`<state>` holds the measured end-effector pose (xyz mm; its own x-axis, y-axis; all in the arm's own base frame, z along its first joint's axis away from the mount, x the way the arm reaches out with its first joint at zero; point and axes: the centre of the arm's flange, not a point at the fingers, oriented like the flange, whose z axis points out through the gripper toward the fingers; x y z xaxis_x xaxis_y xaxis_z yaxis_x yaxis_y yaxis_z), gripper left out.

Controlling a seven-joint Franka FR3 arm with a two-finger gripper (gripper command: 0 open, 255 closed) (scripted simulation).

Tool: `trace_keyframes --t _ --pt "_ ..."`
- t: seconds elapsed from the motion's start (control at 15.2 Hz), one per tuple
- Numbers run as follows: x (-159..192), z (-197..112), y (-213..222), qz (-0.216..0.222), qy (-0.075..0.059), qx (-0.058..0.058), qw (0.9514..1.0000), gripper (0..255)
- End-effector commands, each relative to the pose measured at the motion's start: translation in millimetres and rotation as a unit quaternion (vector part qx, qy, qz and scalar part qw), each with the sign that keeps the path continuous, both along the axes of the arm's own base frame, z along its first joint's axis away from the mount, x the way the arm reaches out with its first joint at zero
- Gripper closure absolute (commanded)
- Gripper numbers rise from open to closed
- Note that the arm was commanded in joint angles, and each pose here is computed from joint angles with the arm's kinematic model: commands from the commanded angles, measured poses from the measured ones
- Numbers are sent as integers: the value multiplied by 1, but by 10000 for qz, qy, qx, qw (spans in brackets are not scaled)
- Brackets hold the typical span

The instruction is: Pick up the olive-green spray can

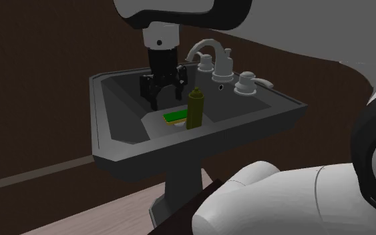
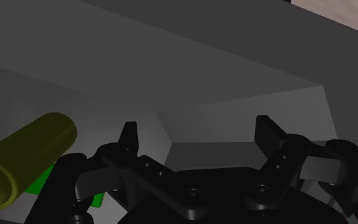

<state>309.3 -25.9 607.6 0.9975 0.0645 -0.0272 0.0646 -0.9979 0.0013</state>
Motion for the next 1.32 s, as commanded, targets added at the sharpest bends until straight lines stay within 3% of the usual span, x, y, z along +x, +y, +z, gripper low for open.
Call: trace_keyframes --t 0.0,0.26,0.4,0.59,0.86,0.99,1.19,1.25 --pt "0 0 0 0 0 0 10000 0" --pt "2 -12 -40 920 -62 -337 9952 0" --pt "6 -17 -60 1377 -93 -505 9891 0" --pt "16 -23 -90 2056 -138 -754 9756 0" --pt "34 -28 -127 2943 -198 -1080 9494 0" --pt "46 -30 -144 3377 -227 -1239 9328 0" --pt "67 -32 -168 4012 -270 -1471 9037 0" --pt "71 -32 -172 4120 -277 -1511 8981 0"
